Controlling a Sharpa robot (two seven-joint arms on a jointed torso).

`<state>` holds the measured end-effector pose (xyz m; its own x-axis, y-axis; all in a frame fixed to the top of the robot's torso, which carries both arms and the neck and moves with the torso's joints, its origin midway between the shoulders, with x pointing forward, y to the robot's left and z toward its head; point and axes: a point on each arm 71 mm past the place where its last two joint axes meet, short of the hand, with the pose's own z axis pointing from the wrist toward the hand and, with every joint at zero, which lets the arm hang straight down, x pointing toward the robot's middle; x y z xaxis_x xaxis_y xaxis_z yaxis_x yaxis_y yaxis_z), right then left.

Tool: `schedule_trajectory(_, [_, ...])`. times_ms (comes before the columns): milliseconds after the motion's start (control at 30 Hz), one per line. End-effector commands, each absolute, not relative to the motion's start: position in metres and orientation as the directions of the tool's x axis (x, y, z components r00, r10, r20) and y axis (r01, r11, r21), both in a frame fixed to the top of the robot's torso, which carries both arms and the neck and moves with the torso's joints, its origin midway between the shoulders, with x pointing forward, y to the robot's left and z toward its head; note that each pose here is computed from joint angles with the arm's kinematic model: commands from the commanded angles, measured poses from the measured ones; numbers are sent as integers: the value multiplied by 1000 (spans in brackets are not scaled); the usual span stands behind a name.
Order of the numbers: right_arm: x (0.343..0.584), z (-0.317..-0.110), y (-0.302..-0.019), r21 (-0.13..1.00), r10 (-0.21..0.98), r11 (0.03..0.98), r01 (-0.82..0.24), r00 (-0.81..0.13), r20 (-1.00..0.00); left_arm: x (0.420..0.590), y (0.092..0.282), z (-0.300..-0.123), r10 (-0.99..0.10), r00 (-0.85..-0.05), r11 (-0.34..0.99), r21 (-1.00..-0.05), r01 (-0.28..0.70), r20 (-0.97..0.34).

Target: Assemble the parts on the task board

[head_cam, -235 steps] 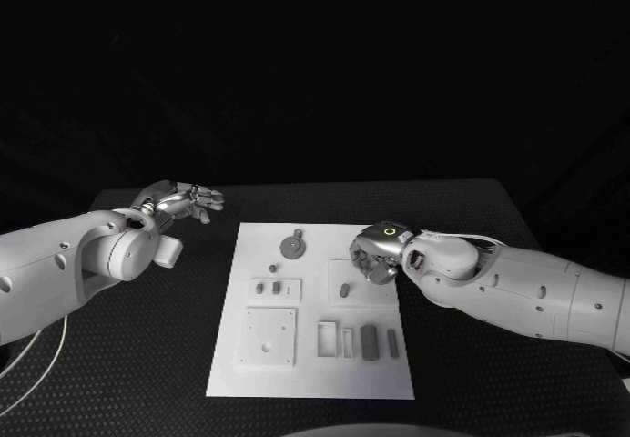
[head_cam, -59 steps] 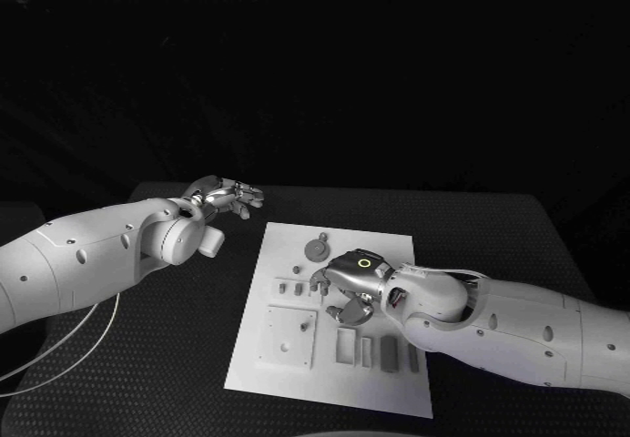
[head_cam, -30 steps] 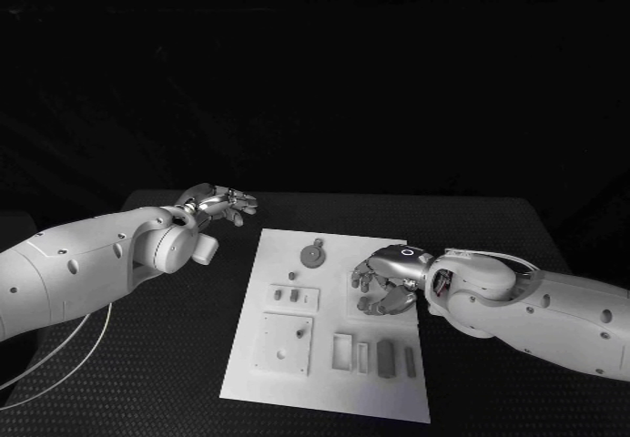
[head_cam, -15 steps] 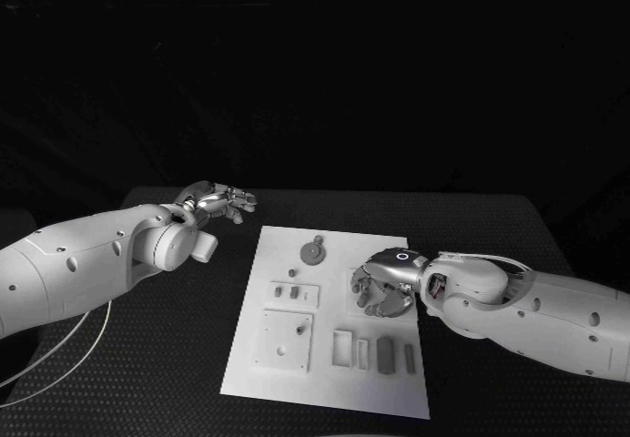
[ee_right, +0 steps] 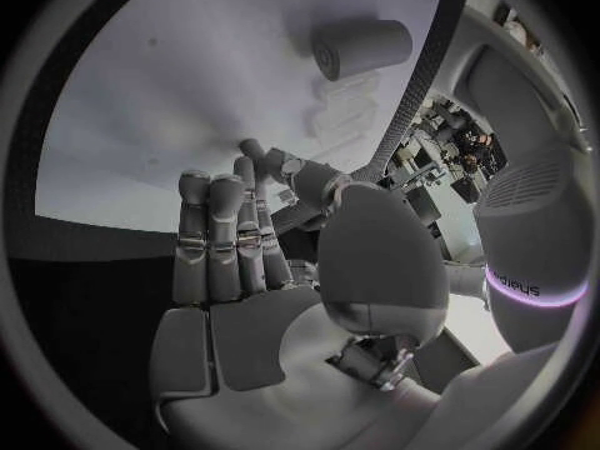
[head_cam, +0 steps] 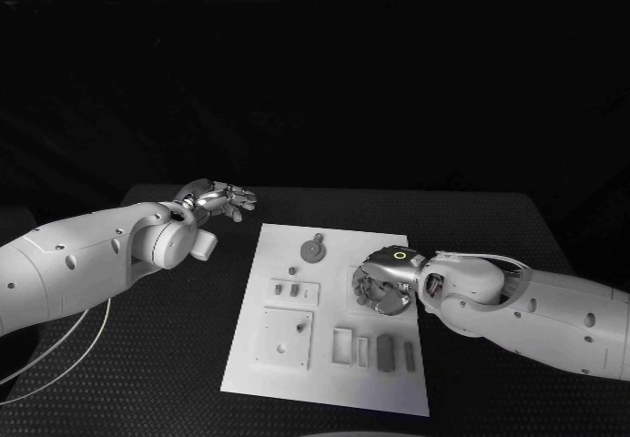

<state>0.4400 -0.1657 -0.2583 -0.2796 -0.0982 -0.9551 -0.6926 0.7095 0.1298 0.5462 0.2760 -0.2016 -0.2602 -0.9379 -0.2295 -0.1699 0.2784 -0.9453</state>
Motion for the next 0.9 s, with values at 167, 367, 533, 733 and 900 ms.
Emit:
schedule_trajectory(167, [440,-257,-161,95,-108,705,-703,-238,-965,546,273,-201,-934,-286,268,-949,-167,-214])
schedule_trajectory(367, [440,-259,-159,91,-105,706,-702,-232,-967,546,274,-201,-934,-285,269,-948,-168,-214])
schedule_trajectory(533, [441,-259,-157,88,-110,706,-703,-231,-967,545,274,-201,-934,-284,268,-949,-168,-214])
schedule_trajectory(733, [441,-261,-156,81,-121,714,-695,-237,-964,545,274,-202,-935,-284,269,-948,-169,-214])
schedule_trajectory(900, [441,-263,-154,84,-119,711,-698,-237,-964,545,274,-202,-934,-284,269,-948,-170,-214])
